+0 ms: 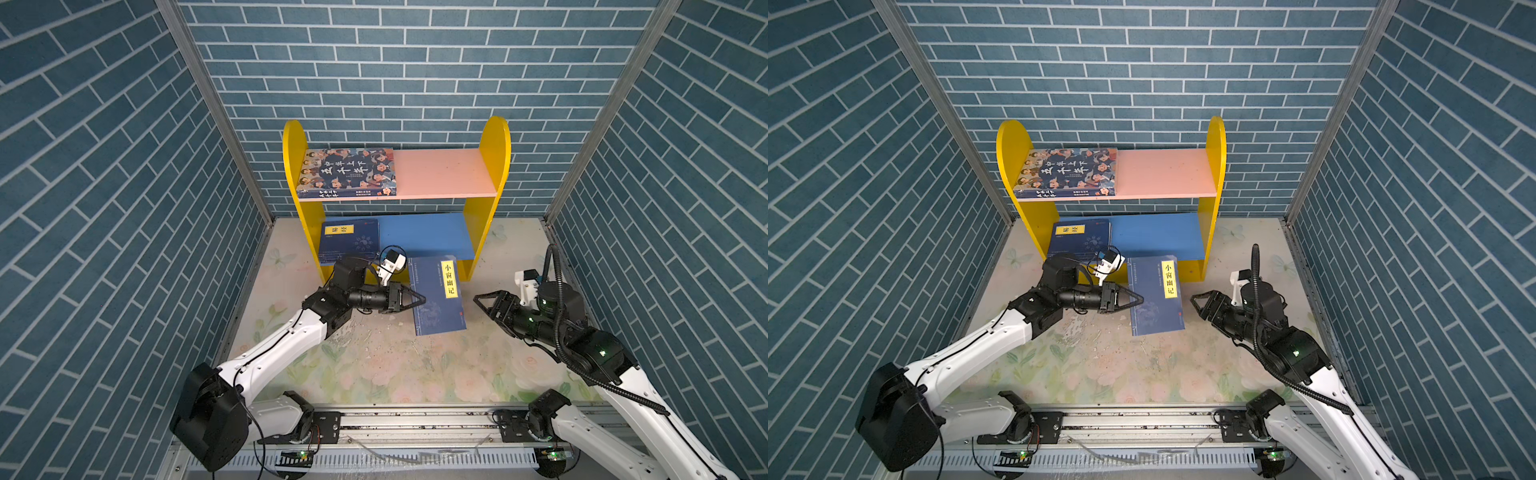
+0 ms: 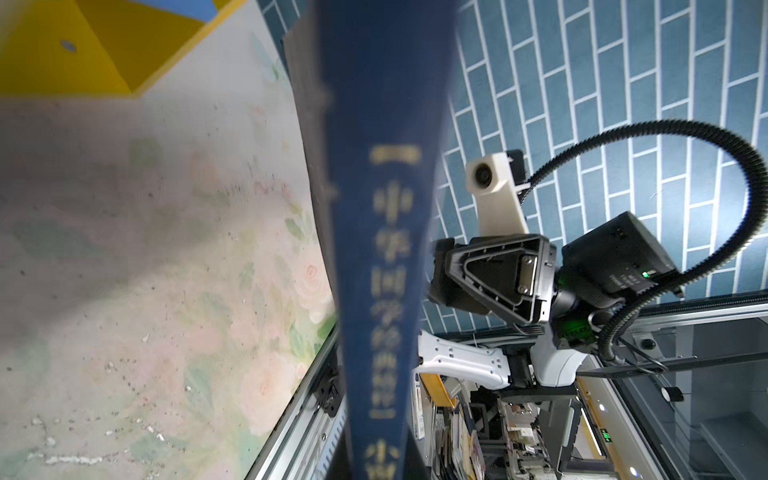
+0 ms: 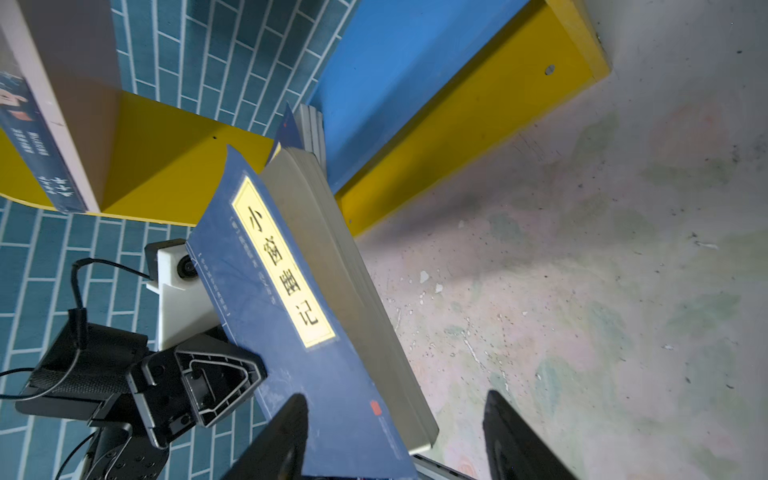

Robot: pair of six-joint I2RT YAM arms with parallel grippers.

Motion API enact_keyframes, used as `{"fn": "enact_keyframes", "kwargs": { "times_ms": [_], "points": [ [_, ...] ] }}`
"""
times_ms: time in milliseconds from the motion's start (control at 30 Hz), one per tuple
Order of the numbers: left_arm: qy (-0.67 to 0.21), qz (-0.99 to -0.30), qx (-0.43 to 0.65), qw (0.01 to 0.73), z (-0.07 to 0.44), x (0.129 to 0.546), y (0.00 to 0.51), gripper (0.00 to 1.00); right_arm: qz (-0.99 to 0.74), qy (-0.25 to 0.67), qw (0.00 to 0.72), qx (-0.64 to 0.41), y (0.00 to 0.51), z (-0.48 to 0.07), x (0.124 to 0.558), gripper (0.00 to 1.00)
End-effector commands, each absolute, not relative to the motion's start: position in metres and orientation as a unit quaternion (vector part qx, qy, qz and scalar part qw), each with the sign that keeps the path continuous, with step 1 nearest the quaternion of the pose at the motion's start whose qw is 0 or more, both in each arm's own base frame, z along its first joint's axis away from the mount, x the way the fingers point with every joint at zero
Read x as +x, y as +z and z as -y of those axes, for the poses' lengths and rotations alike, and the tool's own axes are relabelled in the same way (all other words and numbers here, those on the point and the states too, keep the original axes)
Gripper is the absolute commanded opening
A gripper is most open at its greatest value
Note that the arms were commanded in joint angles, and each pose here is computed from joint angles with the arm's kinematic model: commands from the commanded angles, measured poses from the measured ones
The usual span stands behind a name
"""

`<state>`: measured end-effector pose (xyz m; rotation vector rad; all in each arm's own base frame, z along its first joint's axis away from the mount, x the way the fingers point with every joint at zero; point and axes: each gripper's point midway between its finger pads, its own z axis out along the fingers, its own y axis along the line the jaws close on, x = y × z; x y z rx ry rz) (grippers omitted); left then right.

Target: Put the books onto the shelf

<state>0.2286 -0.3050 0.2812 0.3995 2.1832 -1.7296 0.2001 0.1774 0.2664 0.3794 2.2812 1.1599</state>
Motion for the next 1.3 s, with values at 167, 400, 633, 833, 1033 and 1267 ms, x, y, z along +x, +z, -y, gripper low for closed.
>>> {"fn": "enact_keyframes", "kwargs": {
  "times_ms": [167, 400, 633, 833, 1033, 1267],
  "points": [
    [-0.622, -0.747, 0.070, 0.224, 0.282, 0.273, 0.318, 0.00, -0.797, 0.507, 0.303, 0.127, 0.296, -0.213, 0.209, 0.68],
    [-0.634, -0.739, -0.002, 0.228, 0.263, 0.297, 0.319, 0.00, -0.756, 0.544, 0.344, 0.115, 0.299, -0.249, 0.213, 0.69],
    [-0.639, -0.728, -0.041, 0.243, 0.252, 0.309, 0.321, 0.00, -0.737, 0.573, 0.347, 0.095, 0.297, -0.299, 0.220, 0.69],
    [-0.643, -0.723, -0.084, 0.239, 0.238, 0.319, 0.316, 0.00, -0.714, 0.594, 0.358, 0.096, 0.305, -0.316, 0.231, 0.70],
    [-0.652, -0.712, -0.103, 0.241, 0.231, 0.320, 0.321, 0.00, -0.704, 0.601, 0.365, 0.102, 0.307, -0.324, 0.239, 0.70],
    [-0.656, -0.706, -0.104, 0.246, 0.229, 0.318, 0.329, 0.00, -0.696, 0.613, 0.360, 0.104, 0.311, -0.339, 0.253, 0.71]
  ]
}}
